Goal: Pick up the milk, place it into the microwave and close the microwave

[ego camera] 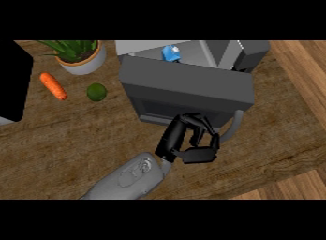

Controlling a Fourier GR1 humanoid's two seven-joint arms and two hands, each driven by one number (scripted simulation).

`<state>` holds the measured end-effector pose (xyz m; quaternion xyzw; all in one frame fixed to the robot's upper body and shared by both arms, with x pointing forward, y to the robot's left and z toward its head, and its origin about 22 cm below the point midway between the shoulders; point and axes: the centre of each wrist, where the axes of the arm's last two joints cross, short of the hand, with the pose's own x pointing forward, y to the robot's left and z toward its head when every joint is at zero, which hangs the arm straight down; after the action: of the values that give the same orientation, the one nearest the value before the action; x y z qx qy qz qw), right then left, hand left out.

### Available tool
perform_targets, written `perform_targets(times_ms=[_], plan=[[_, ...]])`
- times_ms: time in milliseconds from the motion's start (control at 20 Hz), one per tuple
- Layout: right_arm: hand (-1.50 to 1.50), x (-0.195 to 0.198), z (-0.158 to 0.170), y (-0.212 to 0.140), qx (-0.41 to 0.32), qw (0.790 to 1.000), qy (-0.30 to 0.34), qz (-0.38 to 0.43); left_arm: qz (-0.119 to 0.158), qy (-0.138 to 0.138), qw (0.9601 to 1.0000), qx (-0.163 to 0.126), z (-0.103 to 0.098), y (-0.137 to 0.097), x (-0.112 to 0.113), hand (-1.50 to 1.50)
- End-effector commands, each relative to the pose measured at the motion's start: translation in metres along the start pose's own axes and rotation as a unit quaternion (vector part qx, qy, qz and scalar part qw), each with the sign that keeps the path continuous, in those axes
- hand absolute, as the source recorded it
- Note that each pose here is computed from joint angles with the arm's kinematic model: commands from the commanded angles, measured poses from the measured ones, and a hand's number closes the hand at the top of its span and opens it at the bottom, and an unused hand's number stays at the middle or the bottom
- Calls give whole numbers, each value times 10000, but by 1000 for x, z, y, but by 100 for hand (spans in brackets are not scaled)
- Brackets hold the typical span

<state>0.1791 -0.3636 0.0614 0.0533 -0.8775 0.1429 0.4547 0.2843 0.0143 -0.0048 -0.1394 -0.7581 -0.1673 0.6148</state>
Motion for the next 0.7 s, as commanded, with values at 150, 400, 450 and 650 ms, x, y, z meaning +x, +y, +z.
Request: perform_targets(times_ms=[150,400,450,650], plan=[[-150,10,-18,-7,263,9996,-78,6,126,-107,9991,381,-38,14,19,150],[-150,18,-20,-22,295,9995,-24,71,249,-125,9974,665,-50,22,21,150],[-150,19,-23,-20,291,9995,-77,93,292,-178,9973,653,-52,25,21,150],[-150,21,-30,-25,316,9994,-144,39,396,-403,9954,780,-64,30,29,150]])
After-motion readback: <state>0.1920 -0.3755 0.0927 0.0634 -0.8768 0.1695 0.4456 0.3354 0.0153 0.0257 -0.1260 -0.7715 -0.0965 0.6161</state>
